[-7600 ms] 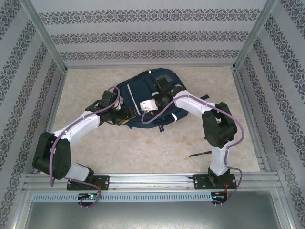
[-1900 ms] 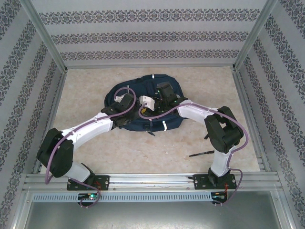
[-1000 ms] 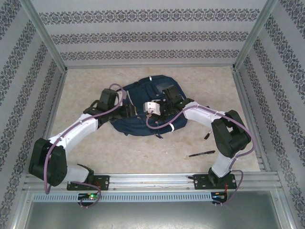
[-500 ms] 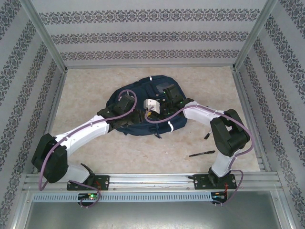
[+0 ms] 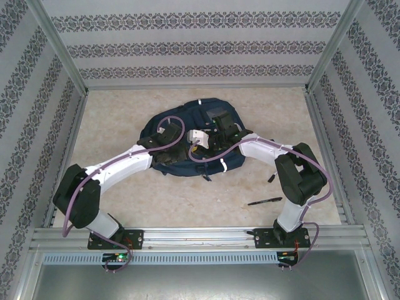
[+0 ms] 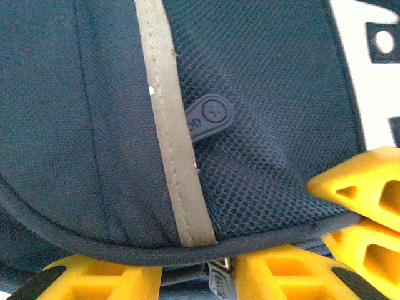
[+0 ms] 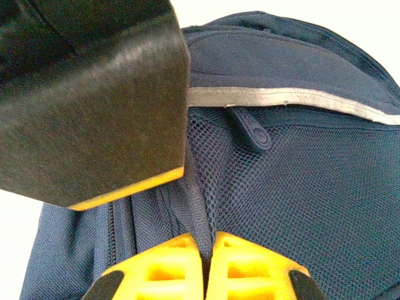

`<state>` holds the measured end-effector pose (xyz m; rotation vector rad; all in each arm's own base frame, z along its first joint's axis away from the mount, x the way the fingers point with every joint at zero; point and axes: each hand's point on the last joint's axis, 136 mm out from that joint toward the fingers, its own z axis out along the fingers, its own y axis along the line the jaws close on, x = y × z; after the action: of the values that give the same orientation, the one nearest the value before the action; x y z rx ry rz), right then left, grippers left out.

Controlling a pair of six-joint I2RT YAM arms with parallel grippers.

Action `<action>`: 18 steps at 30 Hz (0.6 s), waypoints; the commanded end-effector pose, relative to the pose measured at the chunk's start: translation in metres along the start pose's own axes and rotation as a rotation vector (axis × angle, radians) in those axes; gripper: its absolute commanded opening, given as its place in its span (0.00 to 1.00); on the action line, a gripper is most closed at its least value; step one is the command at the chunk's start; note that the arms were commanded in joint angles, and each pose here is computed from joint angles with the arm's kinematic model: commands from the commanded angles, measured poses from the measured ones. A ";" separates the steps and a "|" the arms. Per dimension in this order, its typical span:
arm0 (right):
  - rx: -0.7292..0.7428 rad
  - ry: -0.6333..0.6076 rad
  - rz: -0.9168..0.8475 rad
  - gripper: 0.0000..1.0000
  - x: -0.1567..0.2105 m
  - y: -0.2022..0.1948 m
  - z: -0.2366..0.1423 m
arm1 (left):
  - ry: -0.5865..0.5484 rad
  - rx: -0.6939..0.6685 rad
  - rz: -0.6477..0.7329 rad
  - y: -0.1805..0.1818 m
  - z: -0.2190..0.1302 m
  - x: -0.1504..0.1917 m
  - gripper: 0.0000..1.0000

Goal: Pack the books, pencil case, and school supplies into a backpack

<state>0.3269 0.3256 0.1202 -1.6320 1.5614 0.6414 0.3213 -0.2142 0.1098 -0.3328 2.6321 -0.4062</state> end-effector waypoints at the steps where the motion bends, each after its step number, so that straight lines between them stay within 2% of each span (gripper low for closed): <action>1: -0.037 -0.137 -0.074 0.00 -0.044 0.008 -0.004 | 0.022 -0.111 -0.007 0.018 0.008 0.007 0.29; 5: -0.033 -0.113 -0.084 0.00 -0.037 0.009 -0.004 | -0.014 -0.175 -0.016 0.032 -0.001 0.002 0.13; 8: -0.030 -0.104 -0.084 0.00 -0.032 0.009 -0.005 | -0.035 -0.183 -0.009 0.036 -0.007 0.000 0.10; 11: -0.031 -0.107 -0.083 0.00 -0.032 0.009 -0.006 | -0.036 -0.185 0.003 0.039 -0.008 0.001 0.00; 15: -0.035 -0.095 -0.106 0.00 -0.031 0.010 -0.006 | -0.033 -0.197 0.025 0.050 -0.006 -0.003 0.00; 18: -0.052 -0.074 -0.169 0.00 -0.023 0.018 -0.007 | -0.048 -0.204 0.097 0.061 -0.009 -0.014 0.00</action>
<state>0.3257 0.3290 0.1201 -1.6757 1.4994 0.6007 0.3190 -0.1944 0.1096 -0.3121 2.6315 -0.2883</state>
